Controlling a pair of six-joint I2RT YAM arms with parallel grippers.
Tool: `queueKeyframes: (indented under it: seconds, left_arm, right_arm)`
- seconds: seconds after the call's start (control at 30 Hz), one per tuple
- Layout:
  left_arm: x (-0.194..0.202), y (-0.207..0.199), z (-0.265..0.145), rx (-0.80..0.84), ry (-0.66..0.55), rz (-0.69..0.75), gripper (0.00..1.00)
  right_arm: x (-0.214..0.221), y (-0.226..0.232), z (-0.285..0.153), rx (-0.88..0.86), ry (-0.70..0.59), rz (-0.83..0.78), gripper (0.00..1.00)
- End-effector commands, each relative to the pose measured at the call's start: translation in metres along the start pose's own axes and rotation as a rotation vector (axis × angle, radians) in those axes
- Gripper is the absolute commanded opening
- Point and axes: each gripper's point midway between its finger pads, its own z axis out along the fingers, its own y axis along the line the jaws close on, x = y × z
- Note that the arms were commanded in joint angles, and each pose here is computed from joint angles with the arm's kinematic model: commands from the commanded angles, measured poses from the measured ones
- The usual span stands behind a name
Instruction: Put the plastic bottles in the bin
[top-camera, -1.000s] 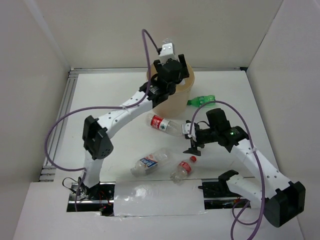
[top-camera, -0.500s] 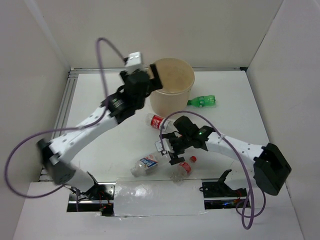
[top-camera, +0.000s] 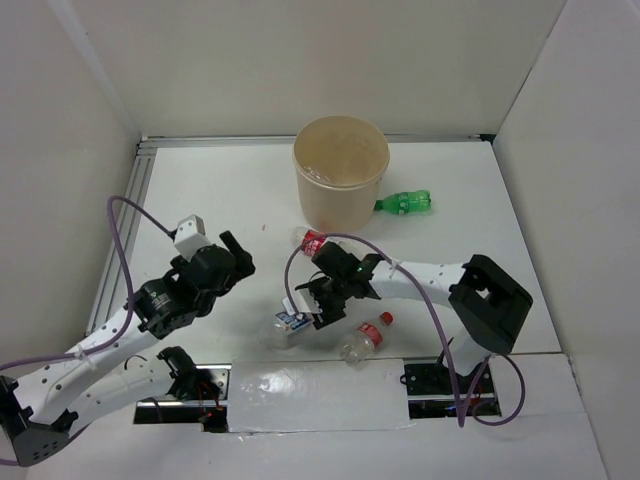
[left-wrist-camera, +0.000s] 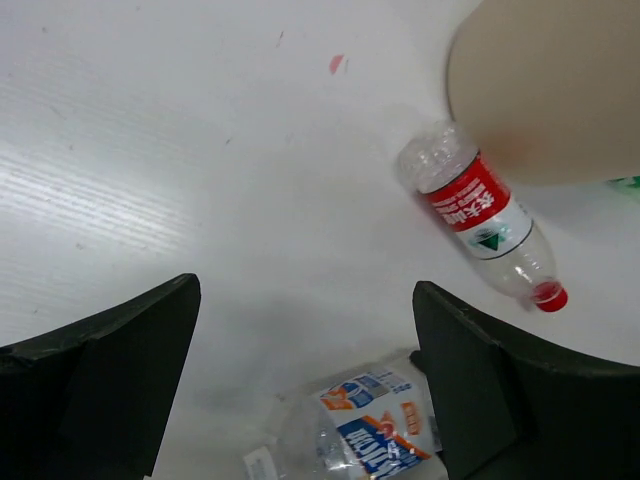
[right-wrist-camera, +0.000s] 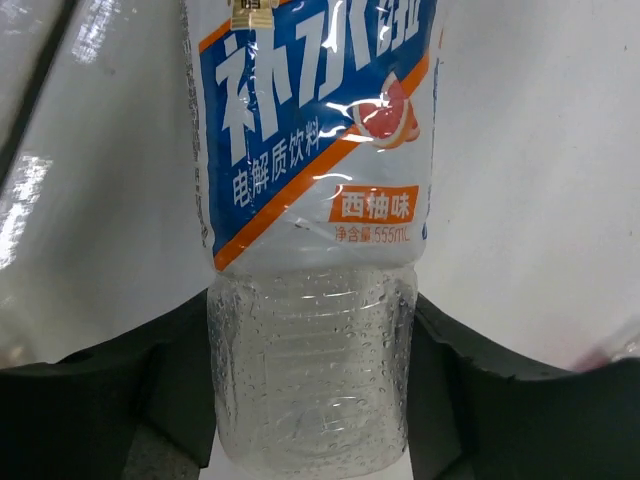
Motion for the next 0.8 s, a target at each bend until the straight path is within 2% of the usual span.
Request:
queueKeyframes:
  seconds: [0.0, 0.07, 0.1, 0.23, 0.4, 0.5, 0.53, 0.63, 0.77]
  left_arm:
    - [0.000, 0.003, -0.007, -0.010, 0.014, -0.112, 1.00]
    - [0.002, 0.007, -0.009, -0.024, 0.022, -0.138, 1.00]
    - [-0.001, 0.007, -0.012, -0.011, 0.014, -0.162, 1.00]
    - [-0.012, 0.010, -0.027, 0.028, -0.005, -0.253, 1.00]
    - [-0.025, 0.003, -0.040, 0.103, -0.029, -0.341, 1.00]
    - [-0.012, 0.001, -0.031, 0.081, 0.009, -0.349, 1.00]
    - [-0.006, -0.012, -0.027, 0.114, 0.042, -0.368, 1.00]
    - [0.021, -0.034, -0.013, 0.122, 0.150, -0.373, 1.00]
    - [0.027, -0.054, -0.002, 0.146, 0.181, -0.415, 1.00]
  right_arm:
    - [-0.043, -0.031, -0.026, 0.018, -0.069, -0.030, 0.30]
    - [-0.059, -0.044, -0.049, 0.043, -0.097, 0.011, 0.25]
    - [-0.083, -0.065, -0.075, 0.126, -0.142, 0.027, 0.24]
    - [-0.116, -0.109, -0.148, 0.335, -0.200, 0.014, 0.24]
    - [-0.111, -0.158, -0.224, 0.607, -0.158, 0.019, 0.26]
    - [-0.091, -0.190, -0.265, 0.799, -0.105, 0.081, 0.27]
    - [-0.081, -0.209, -0.285, 0.876, -0.100, 0.105, 0.27]
    - [-0.058, -0.234, -0.306, 0.953, -0.084, 0.173, 0.27]
    - [-0.048, -0.250, -0.349, 1.040, -0.093, 0.178, 0.27]
